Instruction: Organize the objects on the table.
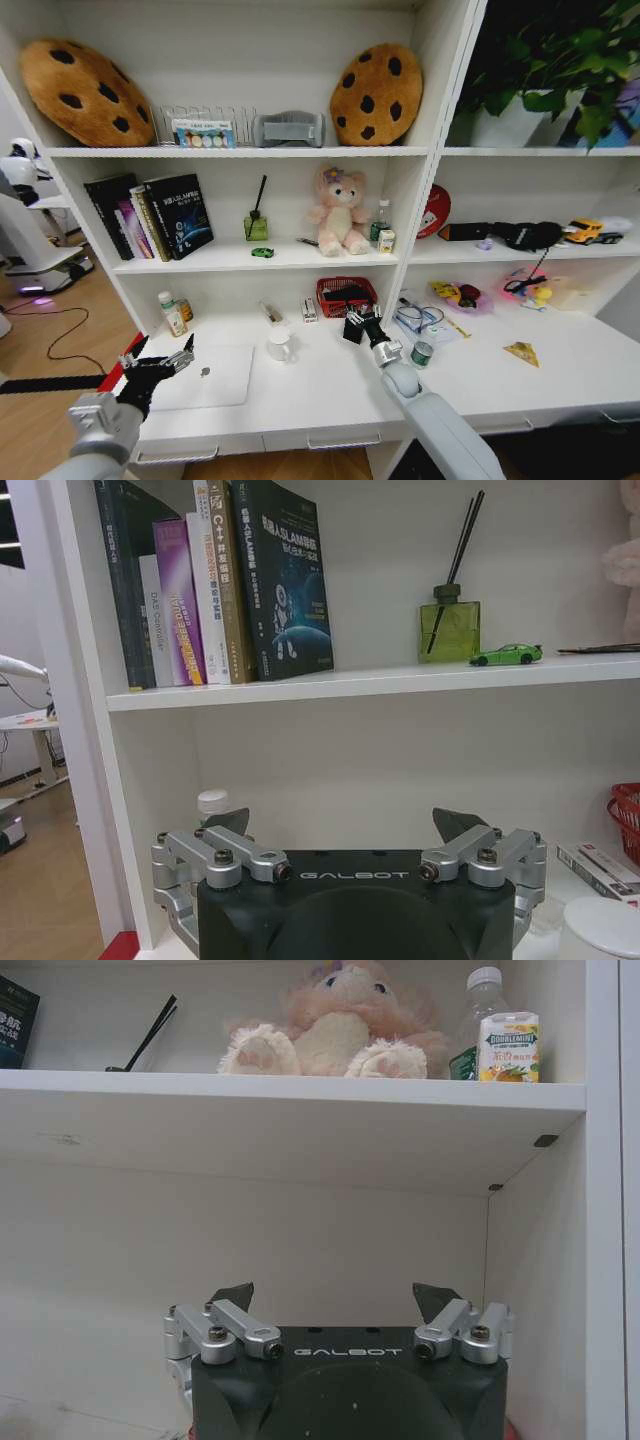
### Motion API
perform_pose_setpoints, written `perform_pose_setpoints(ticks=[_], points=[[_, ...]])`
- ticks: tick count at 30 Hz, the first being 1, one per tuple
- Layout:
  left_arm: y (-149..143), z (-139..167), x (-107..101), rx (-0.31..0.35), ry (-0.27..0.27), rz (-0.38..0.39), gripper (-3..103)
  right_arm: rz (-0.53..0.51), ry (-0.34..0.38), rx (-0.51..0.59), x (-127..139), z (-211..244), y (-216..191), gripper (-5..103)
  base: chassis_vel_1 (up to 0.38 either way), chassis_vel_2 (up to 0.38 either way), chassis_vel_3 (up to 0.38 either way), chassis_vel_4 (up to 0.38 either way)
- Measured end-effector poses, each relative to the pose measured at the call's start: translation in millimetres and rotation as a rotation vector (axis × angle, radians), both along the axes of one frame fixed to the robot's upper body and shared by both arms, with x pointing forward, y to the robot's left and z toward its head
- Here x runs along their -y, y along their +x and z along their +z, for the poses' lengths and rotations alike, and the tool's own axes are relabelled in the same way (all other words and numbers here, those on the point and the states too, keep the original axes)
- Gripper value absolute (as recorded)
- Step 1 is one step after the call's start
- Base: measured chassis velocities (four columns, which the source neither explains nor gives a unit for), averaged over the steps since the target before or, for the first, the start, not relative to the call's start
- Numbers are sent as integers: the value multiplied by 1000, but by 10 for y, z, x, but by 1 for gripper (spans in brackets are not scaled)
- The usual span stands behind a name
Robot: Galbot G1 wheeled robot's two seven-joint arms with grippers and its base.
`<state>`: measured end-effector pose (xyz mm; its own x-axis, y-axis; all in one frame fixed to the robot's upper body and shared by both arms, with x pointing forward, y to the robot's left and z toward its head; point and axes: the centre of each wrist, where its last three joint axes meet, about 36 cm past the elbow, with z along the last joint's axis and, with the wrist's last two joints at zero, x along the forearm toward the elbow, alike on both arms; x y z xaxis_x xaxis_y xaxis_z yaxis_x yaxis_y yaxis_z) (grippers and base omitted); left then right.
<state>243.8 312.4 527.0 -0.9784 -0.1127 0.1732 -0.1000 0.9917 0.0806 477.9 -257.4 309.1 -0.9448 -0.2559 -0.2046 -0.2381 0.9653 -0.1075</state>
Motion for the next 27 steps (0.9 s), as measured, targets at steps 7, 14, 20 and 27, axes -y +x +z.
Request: perform_pose_setpoints(ticks=[7, 14, 20, 27], points=[[0, 0, 0, 0, 0, 0, 100, -38, 69, -91, 62, 689, -364, 100, 0, 0, 0, 0], [0, 0, 0, 0, 0, 0, 100, -122, 196, -454, 54, 1342, -1055, 100, 0, 0, 0, 0], [0, 0, 0, 0, 0, 0, 100, -131, 211, -581, 151, 1453, -1307, 100, 0, 0, 0, 0], [0, 0, 0, 0, 0, 0, 100, -173, 214, -712, 337, 1233, -1338, 100, 0, 0, 0, 0]])
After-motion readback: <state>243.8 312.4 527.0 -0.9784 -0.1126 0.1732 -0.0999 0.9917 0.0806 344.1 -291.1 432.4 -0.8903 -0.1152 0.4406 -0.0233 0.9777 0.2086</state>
